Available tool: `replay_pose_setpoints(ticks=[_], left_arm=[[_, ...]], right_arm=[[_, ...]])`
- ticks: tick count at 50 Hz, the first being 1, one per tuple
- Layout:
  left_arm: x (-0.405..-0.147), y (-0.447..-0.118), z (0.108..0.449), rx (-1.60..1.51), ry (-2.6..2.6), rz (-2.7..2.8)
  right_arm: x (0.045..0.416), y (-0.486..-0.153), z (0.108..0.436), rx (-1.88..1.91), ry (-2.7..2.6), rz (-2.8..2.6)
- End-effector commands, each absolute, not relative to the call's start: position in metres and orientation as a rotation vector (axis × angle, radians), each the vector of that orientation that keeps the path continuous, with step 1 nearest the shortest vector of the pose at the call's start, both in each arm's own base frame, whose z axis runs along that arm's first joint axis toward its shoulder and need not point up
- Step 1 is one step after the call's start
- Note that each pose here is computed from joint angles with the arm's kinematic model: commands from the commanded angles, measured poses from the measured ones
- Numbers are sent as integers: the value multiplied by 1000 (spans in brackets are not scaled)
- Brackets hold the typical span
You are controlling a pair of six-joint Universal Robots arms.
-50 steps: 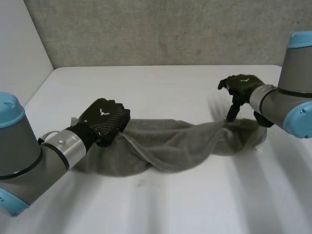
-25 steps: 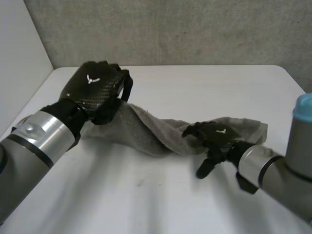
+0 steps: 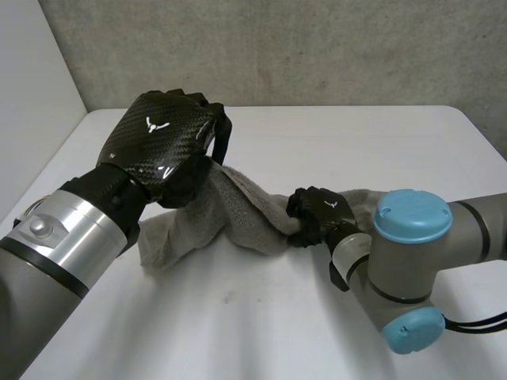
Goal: Fold the towel.
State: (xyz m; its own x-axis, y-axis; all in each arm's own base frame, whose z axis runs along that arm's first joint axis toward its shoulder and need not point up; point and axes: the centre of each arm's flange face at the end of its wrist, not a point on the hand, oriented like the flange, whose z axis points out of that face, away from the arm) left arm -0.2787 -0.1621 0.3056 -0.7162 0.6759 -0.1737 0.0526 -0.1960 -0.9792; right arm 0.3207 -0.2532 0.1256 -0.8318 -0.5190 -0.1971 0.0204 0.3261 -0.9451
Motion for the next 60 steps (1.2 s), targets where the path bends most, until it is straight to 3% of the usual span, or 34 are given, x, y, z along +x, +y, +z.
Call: replay_pose_setpoints(ticks=[1,3,8,13,22,27,33,36,38,39,41,42,44,45,46,47,49,53,55,58,60], left_arm=[[-274,-172,305,-808,-1668,1979],[-271,-175,305,-799,-1678,1988],[-266,-186,298,-777,-1735,1994],[-266,-190,284,-794,-1788,1957],[-268,-194,237,-840,-1962,1778],[-271,-196,195,-922,-2090,1631],[-281,-210,175,-1013,-2114,1605],[-293,-232,187,-1025,-2049,1705],[-307,-259,230,-968,-1887,1908],[-307,-259,230,-967,-1886,1909],[-317,-282,293,-829,-1666,2162],[-317,-282,293,-828,-1665,2163],[-315,-295,362,-584,-1430,2392],[-315,-295,362,-582,-1429,2393],[-308,-296,393,-436,-1322,2475],[-308,-296,393,-435,-1321,2476],[-294,-292,430,-222,-1180,2561],[-290,-288,429,-204,-1192,2568],[-290,-284,398,-283,-1336,2498],[-290,-281,379,-328,-1415,2457],[-289,-277,334,-424,-1578,2371]], right_arm=[[320,-263,128,-463,2115,-1572],[320,-262,137,-480,2091,-1583],[299,-259,228,-691,1964,-1781],[280,-239,272,-1044,1992,-1679],[245,-223,282,-1396,2201,-1382],[241,-214,259,-1596,2214,-1184],[245,-228,243,-1605,2232,-1164],[263,-267,251,-1631,2184,-1509],[272,-284,266,-1615,2119,-1749],[272,-284,267,-1615,2119,-1752],[287,-313,314,-1475,1901,-2280],[287,-313,315,-1474,1900,-2282],[297,-327,366,-1285,1550,-2701],[297,-327,366,-1284,1548,-2702],[300,-325,386,-1221,1377,-2826],[300,-325,386,-1221,1375,-2828],[303,-315,408,-1196,1152,-2887],[305,-309,401,-1267,1182,-2757],[304,-305,378,-1358,1324,-2542],[303,-305,363,-1399,1419,-2427],[302,-304,330,-1464,1612,-2193]])
